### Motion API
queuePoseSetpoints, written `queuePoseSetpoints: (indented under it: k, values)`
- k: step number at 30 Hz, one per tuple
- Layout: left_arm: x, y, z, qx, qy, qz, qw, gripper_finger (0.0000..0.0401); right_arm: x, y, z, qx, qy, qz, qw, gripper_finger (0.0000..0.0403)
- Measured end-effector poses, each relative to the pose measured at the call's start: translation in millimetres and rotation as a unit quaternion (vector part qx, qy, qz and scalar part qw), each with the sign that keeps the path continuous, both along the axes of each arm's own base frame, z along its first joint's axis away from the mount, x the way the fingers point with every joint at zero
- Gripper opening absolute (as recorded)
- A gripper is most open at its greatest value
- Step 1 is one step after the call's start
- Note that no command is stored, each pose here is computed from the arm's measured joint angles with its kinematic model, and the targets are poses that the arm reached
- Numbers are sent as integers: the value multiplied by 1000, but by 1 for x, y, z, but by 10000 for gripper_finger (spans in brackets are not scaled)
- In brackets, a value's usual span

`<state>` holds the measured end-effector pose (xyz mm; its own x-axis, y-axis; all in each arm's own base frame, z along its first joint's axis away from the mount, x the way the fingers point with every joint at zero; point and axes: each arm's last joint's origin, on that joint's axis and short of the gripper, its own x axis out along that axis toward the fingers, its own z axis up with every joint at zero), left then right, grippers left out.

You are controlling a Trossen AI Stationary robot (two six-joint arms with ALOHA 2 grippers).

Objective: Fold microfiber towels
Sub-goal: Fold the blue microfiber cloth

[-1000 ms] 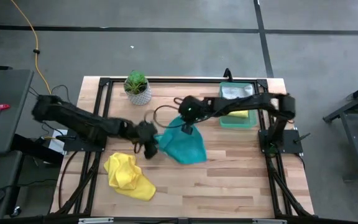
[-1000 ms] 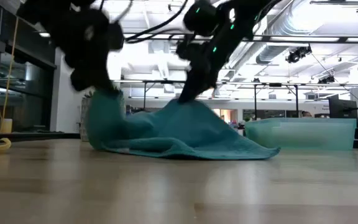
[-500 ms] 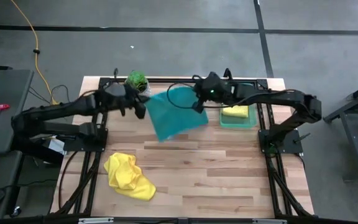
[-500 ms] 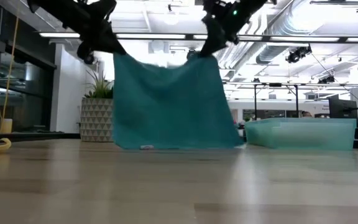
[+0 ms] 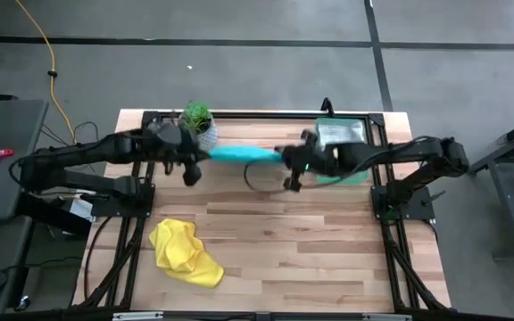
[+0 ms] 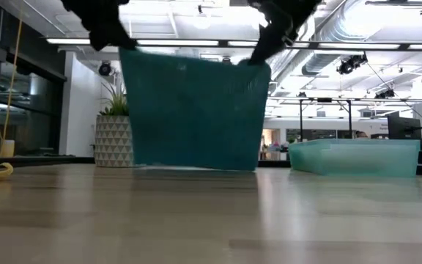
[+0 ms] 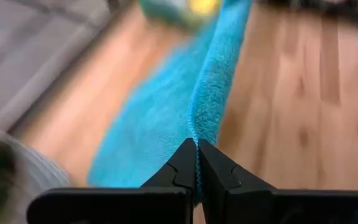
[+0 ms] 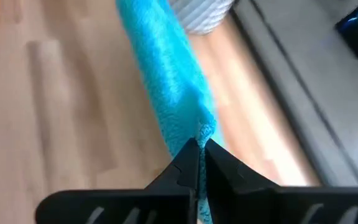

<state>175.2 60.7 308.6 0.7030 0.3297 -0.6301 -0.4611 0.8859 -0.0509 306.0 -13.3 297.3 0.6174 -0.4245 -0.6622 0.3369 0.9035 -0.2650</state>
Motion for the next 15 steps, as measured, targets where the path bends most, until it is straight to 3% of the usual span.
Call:
queuePoseSetpoints:
  k: [8, 15]
  values:
    - [31, -59, -70, -114, 61, -39, 991, 0, -4, 46, -70, 98, -15, 4, 995, 0]
    - [49, -110, -135, -201, 53, -21, 978, 0, -19, 81, -101, 198, -49, 0, 979, 0]
